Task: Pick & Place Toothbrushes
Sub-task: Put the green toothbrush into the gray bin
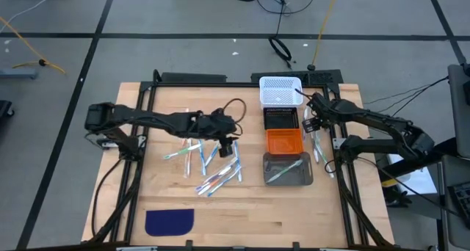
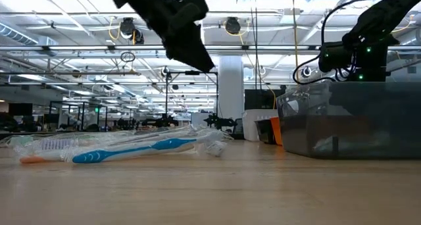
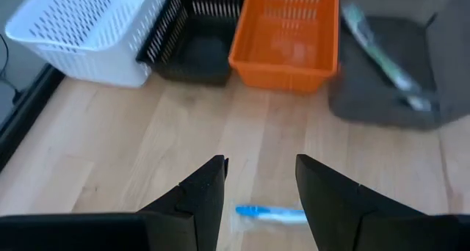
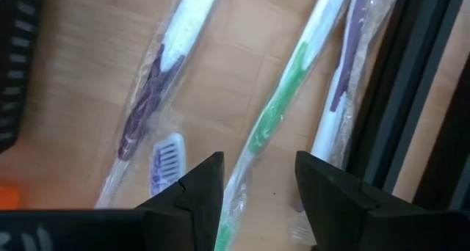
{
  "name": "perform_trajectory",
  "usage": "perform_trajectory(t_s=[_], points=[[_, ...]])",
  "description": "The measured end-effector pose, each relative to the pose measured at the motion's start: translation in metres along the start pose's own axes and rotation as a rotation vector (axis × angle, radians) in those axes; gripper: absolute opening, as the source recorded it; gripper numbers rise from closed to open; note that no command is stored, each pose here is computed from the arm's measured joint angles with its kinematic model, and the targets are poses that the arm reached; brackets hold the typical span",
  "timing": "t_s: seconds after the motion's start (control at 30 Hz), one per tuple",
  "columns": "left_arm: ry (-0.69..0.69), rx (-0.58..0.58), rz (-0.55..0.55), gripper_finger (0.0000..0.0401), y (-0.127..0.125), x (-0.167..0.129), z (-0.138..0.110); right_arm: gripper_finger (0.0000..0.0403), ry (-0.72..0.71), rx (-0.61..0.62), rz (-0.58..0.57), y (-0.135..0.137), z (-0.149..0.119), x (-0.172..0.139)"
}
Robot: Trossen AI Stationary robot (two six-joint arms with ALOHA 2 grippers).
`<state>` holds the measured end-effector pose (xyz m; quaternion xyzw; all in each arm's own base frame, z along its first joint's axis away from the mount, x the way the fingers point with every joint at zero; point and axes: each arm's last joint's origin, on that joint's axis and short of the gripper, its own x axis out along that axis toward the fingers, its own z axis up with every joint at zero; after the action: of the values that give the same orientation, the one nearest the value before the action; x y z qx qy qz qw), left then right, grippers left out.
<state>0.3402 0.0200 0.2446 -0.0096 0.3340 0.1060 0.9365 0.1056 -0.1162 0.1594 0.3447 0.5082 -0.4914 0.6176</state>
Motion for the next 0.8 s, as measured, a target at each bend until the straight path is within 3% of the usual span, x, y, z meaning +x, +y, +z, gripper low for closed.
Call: perform_trajectory(t_s=[0.17,0.8], points=[[-0.058,-0.013,-0.004,0.017,0.0,0.005,-0.012,0.016,0.032,0.004,-0.017,0.003,0.002,0.008],[-0.094,-0.032,-0.017,0.017,-0.004,0.004,-0.009,0.016,0.055,0.0,-0.077,0.007,0.009,0.025]])
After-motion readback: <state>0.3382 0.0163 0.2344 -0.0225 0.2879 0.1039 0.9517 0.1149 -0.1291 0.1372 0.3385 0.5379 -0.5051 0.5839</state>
